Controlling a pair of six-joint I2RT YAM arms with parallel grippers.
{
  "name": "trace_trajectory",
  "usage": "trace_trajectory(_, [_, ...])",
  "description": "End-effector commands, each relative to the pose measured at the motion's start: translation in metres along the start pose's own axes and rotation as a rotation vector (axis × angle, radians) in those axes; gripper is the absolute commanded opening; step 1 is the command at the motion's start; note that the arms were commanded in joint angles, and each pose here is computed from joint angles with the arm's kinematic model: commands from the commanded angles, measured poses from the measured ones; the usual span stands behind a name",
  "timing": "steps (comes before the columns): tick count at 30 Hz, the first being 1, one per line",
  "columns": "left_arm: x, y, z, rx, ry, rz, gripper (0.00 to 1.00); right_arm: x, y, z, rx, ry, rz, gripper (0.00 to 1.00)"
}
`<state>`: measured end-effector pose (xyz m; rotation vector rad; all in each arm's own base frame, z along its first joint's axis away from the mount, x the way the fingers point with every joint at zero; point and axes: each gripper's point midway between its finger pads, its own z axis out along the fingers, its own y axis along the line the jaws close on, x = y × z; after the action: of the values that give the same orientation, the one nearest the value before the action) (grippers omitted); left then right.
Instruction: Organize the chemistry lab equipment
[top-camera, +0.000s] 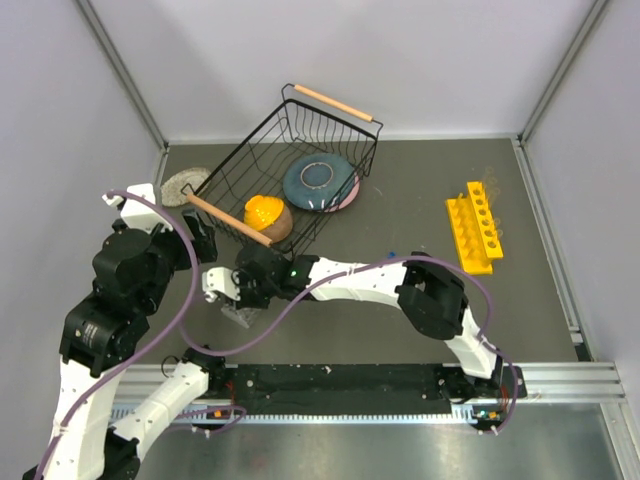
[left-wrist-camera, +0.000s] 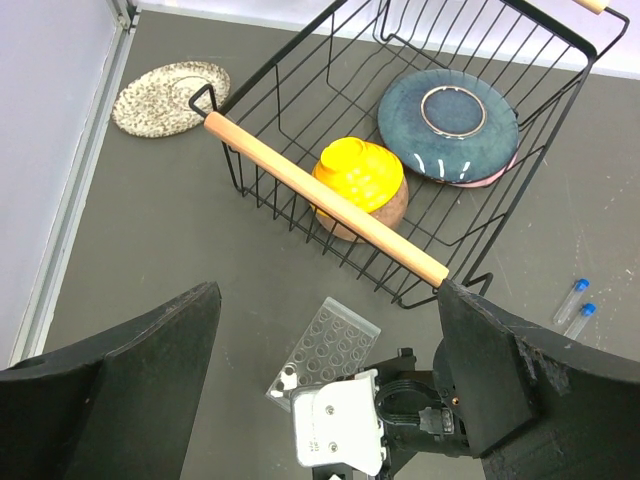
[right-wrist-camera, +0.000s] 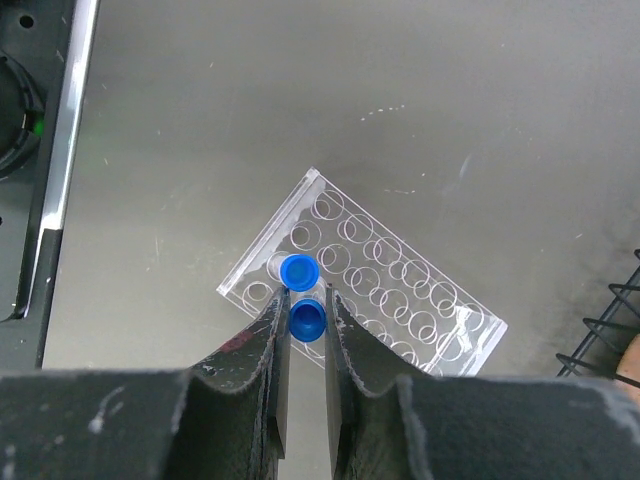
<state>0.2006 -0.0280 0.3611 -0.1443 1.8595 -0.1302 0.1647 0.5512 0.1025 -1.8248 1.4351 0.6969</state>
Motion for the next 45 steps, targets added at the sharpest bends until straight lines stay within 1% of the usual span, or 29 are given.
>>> trace_trajectory(1, [-0.007, -0.001, 0.0, 0.007, -0.028, 0.001, 0.95, -0.01, -0.007, 0.001, 0.001, -0.023, 0.005, 0.14])
trace_trajectory(6, [-0.007, -0.003, 0.0, 0.015, -0.023, 0.0, 0.95, -0.025, -0.01, -0.006, -0.005, -0.045, 0.025, 0.3])
trace_trajectory(7, [-0.007, -0.003, 0.0, 0.017, -0.024, -0.001, 0.95, -0.03, -0.013, -0.01, -0.002, -0.058, 0.036, 0.35])
trace_trajectory(10, [-0.01, -0.004, -0.002, 0.021, -0.031, -0.005, 0.95, -0.048, -0.016, -0.031, -0.003, -0.095, 0.045, 0.43])
trace_trajectory(13, [-0.012, -0.005, -0.003, 0.025, -0.034, -0.01, 0.95, -0.062, -0.011, -0.055, -0.022, -0.123, 0.039, 0.49])
trace_trajectory(14, [-0.011, -0.006, -0.003, 0.032, -0.032, -0.011, 0.95, -0.062, -0.007, -0.06, -0.034, -0.125, 0.042, 0.5])
trace_trajectory(15, [-0.012, -0.007, -0.003, 0.035, -0.031, -0.014, 0.95, -0.075, -0.002, -0.074, -0.057, -0.16, 0.031, 0.51])
trace_trajectory(17, [-0.012, -0.009, -0.003, 0.047, -0.032, -0.021, 0.95, -0.078, 0.011, -0.088, -0.111, -0.167, 0.031, 0.54])
trace_trajectory(18, [-0.011, -0.012, -0.003, 0.06, -0.028, -0.027, 0.95, -0.088, 0.026, -0.104, -0.183, -0.202, 0.014, 0.54])
trace_trajectory(20, [-0.011, -0.016, -0.003, 0.082, -0.037, -0.04, 0.97, -0.081, 0.051, -0.124, -0.3, -0.179, -0.024, 0.55])
trace_trajectory(21, [-0.01, -0.02, -0.005, 0.111, -0.035, -0.051, 0.99, -0.083, 0.067, -0.135, -0.384, -0.201, -0.033, 0.55])
trace_trajectory(22, [-0.014, -0.025, -0.007, 0.143, -0.058, -0.063, 0.99, -0.083, 0.078, -0.155, -0.416, -0.203, -0.059, 0.55])
trace_trajectory(23, [-0.011, -0.029, -0.006, 0.166, -0.054, -0.062, 0.99, -0.07, 0.088, -0.161, -0.447, -0.183, -0.05, 0.55])
trace_trajectory(24, [-0.01, -0.034, -0.008, 0.197, -0.057, -0.076, 0.99, -0.065, 0.093, -0.169, -0.463, -0.176, -0.046, 0.55])
trace_trajectory(25, [-0.008, -0.042, -0.011, 0.246, -0.055, -0.085, 0.99, -0.067, 0.096, -0.189, -0.451, -0.191, -0.058, 0.55])
trace_trajectory(26, [-0.005, -0.048, -0.009, 0.278, -0.052, -0.092, 0.99, -0.045, 0.105, -0.193, -0.471, -0.142, -0.019, 0.55])
trace_trajectory(30, [0.009, -0.078, -0.01, 0.441, 0.002, -0.123, 0.99, -0.003, 0.092, -0.234, -0.406, -0.094, 0.113, 0.55])
trace_trajectory(31, [0.013, -0.09, -0.012, 0.504, 0.022, -0.129, 0.99, 0.021, 0.076, -0.242, -0.355, -0.071, 0.182, 0.55])
trace_trajectory(33, [0.015, -0.106, -0.006, 0.577, 0.035, -0.151, 0.99, 0.036, 0.061, -0.265, -0.27, -0.075, 0.22, 0.55])
trace_trajectory(34, [0.017, -0.113, -0.005, 0.614, 0.046, -0.155, 0.99, 0.059, 0.04, -0.277, -0.188, -0.06, 0.296, 0.55])
trace_trajectory(35, [0.022, -0.126, -0.009, 0.689, 0.089, -0.171, 0.98, 0.065, 0.032, -0.288, -0.141, -0.068, 0.32, 0.55])
trace_trajectory(36, [0.021, -0.136, -0.002, 0.723, 0.106, -0.182, 0.96, 0.075, 0.021, -0.295, -0.096, -0.065, 0.362, 0.55])
trace_trajectory(37, [0.024, -0.144, 0.0, 0.753, 0.132, -0.192, 0.94, 0.095, 0.006, -0.306, -0.027, -0.055, 0.457, 0.55])
trace_trajectory(38, [0.03, -0.154, 0.001, 0.792, 0.171, -0.201, 0.9, 0.102, -0.002, -0.314, 0.007, -0.064, 0.505, 0.55])
trace_trajectory(39, [0.037, -0.163, 0.013, 0.794, 0.206, -0.195, 0.89, 0.111, -0.009, -0.319, 0.034, -0.067, 0.555, 0.55])
trace_trajectory(41, [0.048, -0.183, 0.017, 0.801, 0.237, -0.141, 0.88, 0.132, -0.025, -0.337, 0.106, -0.098, 0.713, 0.55])
trace_trajectory(42, [0.063, -0.197, 0.029, 0.789, 0.297, -0.11, 0.87, 0.138, -0.03, -0.342, 0.129, -0.111, 0.758, 0.54])
trace_trajectory(44, [0.079, -0.223, 0.026, 0.822, 0.364, -0.054, 0.82, 0.152, -0.046, -0.36, 0.206, -0.157, 0.862, 0.54])
trace_trajectory(45, [0.1, -0.233, 0.043, 0.784, 0.43, -0.023, 0.77, 0.155, -0.052, -0.368, 0.237, -0.177, 0.885, 0.54])
